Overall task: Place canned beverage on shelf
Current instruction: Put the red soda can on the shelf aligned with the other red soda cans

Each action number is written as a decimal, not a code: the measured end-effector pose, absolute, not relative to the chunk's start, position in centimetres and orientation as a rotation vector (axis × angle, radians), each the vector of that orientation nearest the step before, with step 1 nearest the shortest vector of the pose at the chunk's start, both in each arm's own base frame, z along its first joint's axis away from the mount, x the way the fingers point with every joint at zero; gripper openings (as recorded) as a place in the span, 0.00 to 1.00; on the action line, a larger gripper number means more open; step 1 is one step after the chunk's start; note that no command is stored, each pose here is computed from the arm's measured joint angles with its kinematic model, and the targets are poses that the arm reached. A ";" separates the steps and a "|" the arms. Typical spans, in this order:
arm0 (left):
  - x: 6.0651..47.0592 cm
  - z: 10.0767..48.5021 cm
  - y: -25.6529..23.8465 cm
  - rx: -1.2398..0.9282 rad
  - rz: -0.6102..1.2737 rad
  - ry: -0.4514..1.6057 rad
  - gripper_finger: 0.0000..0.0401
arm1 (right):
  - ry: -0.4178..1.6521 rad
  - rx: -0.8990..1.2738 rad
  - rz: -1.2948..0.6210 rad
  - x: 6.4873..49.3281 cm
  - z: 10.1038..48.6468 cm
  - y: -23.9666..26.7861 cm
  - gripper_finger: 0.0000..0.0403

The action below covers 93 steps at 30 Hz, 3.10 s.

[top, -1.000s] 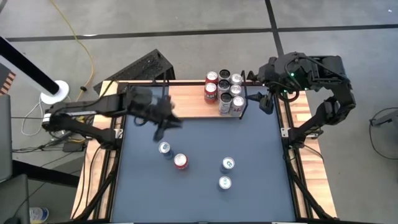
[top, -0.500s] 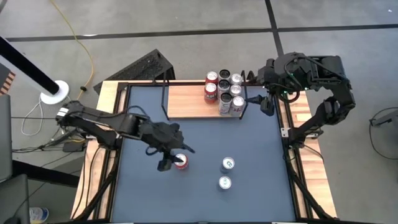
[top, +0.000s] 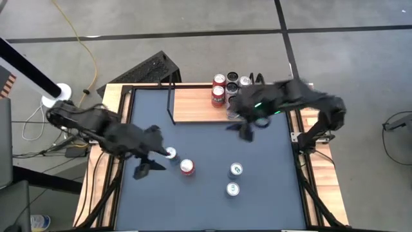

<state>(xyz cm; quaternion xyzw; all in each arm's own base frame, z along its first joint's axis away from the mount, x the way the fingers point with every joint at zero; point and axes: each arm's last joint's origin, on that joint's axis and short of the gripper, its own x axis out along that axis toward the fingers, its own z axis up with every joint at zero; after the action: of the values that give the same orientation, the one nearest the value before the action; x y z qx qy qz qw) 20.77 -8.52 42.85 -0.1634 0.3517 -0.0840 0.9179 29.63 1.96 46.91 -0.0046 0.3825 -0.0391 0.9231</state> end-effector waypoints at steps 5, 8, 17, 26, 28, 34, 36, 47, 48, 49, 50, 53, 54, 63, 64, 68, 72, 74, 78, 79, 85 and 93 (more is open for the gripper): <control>17.1 44.3 -8.7 -0.313 -0.153 0.648 0.63 | 0.738 -0.032 -0.004 35.9 43.6 5.3 0.79; 15.4 44.5 -8.8 -0.297 -0.187 0.661 0.63 | 0.714 -0.037 0.024 39.0 41.3 7.1 0.79; 13.3 43.7 -9.5 -0.202 -0.192 0.757 0.63 | 0.765 -0.030 0.014 45.0 33.8 11.1 0.79; 13.5 42.7 -11.9 -0.051 -0.217 0.793 0.63 | 0.818 0.017 0.011 46.1 30.7 13.6 0.79; 13.2 42.7 -12.3 -0.029 -0.198 0.766 0.63 | 0.868 -0.019 0.020 46.4 29.2 14.0 0.79; 12.7 42.8 -12.5 -0.023 -0.134 0.715 0.63 | 0.890 -0.075 -0.065 47.0 27.9 13.2 0.79; 12.7 42.8 -12.5 -0.022 -0.127 0.711 0.63 | 0.892 -0.069 -0.078 47.3 27.7 12.6 0.79; 14.7 37.1 -14.6 -0.016 -0.072 0.708 0.61 | 0.880 -0.052 -0.071 44.9 33.9 10.6 0.79; 14.9 36.2 -14.9 -0.014 -0.074 0.710 0.61 | 0.843 -0.041 -0.070 44.6 35.2 10.4 0.79; 15.1 35.2 -15.1 -0.010 -0.075 0.714 0.61 | 0.813 -0.032 -0.069 44.4 36.0 10.2 0.79; 15.3 34.2 -15.3 -0.009 -0.073 0.718 0.61 | 0.798 -0.030 -0.065 44.3 36.5 10.2 0.79; 15.8 32.0 -15.4 -0.054 -0.041 0.725 0.61 | 0.807 -0.055 -0.018 44.4 36.4 10.3 0.79; 15.8 31.3 -15.4 -0.074 -0.025 0.735 0.61 | 0.823 -0.062 -0.001 44.4 36.0 10.4 0.79; 15.7 27.9 -16.2 -0.227 -0.001 0.727 0.61 | 0.852 -0.091 0.020 45.3 33.3 10.7 0.79; 15.7 27.7 -16.2 -0.237 -0.001 0.722 0.61 | 0.846 -0.091 0.023 45.6 32.8 10.9 0.79; 15.8 27.1 -16.3 -0.253 -0.001 0.706 0.61 | 0.874 -0.108 0.053 46.3 31.2 11.7 0.79; 15.8 26.9 -16.3 -0.261 0.003 0.705 0.61 | 0.906 -0.119 0.067 47.3 29.0 12.3 0.79; 15.8 26.9 -16.3 -0.259 0.006 0.702 0.61 | 0.913 -0.123 0.067 47.7 28.1 12.6 0.79; 15.8 27.0 -16.3 -0.256 0.005 0.696 0.61 | 0.965 -0.138 0.061 48.3 26.1 12.8 0.79; 15.8 27.0 -16.3 -0.256 0.006 0.695 0.61 | 0.978 -0.139 0.060 48.3 25.7 12.8 0.79; 15.8 26.9 -16.3 -0.255 0.006 0.695 0.61 | 0.986 -0.125 0.044 48.6 25.1 12.5 0.79; 15.9 27.0 -16.3 -0.261 0.003 0.690 0.61 | 0.954 -0.117 0.007 48.6 26.5 11.6 0.79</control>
<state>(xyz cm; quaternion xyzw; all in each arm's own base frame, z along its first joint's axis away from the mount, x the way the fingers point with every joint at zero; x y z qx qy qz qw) 15.86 -16.33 27.00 -0.1275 0.3373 0.0012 0.9327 48.56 11.63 26.47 -0.0565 0.4588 0.0033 0.8867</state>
